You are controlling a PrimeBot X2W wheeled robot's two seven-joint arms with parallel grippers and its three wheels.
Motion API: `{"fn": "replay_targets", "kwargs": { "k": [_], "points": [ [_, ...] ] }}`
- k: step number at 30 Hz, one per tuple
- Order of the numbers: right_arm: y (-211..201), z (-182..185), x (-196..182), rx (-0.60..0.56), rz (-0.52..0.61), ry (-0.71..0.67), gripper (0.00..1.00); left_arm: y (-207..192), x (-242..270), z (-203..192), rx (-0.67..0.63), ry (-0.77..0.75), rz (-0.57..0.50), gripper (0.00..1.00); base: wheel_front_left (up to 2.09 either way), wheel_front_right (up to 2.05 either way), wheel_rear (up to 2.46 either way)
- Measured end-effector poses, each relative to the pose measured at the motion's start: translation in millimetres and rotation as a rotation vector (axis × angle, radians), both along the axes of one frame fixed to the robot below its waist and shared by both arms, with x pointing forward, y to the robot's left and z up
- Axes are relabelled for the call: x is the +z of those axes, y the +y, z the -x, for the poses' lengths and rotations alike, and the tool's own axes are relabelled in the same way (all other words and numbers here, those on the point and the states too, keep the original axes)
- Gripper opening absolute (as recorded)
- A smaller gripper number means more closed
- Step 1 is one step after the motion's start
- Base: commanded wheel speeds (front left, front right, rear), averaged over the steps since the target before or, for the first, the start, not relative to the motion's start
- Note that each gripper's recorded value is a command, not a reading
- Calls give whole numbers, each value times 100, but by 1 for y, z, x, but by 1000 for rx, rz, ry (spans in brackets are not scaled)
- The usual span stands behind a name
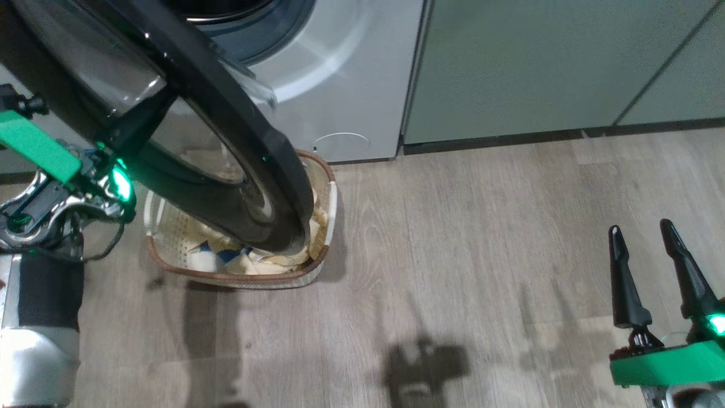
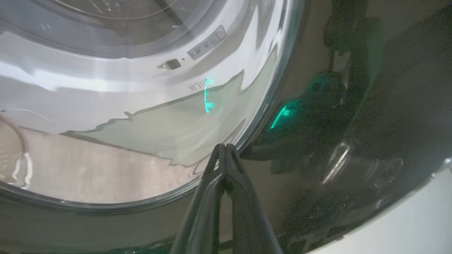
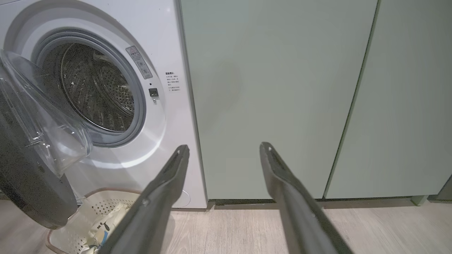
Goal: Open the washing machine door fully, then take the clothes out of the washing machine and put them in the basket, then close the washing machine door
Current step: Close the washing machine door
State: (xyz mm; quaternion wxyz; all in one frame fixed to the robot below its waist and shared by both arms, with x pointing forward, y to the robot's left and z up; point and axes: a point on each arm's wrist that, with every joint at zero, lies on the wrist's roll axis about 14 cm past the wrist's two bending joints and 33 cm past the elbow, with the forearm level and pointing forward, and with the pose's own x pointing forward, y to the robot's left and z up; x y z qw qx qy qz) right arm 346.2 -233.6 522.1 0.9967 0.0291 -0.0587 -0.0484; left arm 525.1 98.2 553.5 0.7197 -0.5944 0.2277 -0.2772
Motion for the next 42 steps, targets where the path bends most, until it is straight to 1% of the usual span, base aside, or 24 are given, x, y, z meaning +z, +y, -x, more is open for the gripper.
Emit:
{"fn": "replay_targets", "kwargs": {
  "k": [7,12,17,19,24,26,27,28,36,42],
  "points": [
    [-7,5,0,-25,4,5,100,-13,1,-12,-1,-8,26,0,0,0,0],
    [-7,4,-1,-28,-1,5,100,-10,0,-12,9,-12,33,0,0,0,0],
    [-4,-1,-1,-24,-12,0,100,11,2,-13,69,-20,47,0,0,0,0],
    [-2,-3,0,-17,-13,-5,100,25,3,-10,109,-26,73,0,0,0,0],
    [6,-10,2,11,-20,-17,100,57,-4,8,206,-21,89,0,0,0,0],
    [9,-13,3,22,-22,-21,100,66,-10,17,250,-20,80,0,0,0,0],
    [11,-14,3,29,-24,-24,100,69,-13,22,263,-15,74,39,0,0,0],
    [13,-15,4,36,-25,-26,100,73,-16,27,281,-10,66,100,0,0,0],
    [25,-21,8,74,-33,-41,100,95,-25,51,413,-5,56,100,0,0,0],
    [28,-20,12,84,-33,-54,100,114,-4,62,553,-100,4,100,0,0,0]
  ]
}}
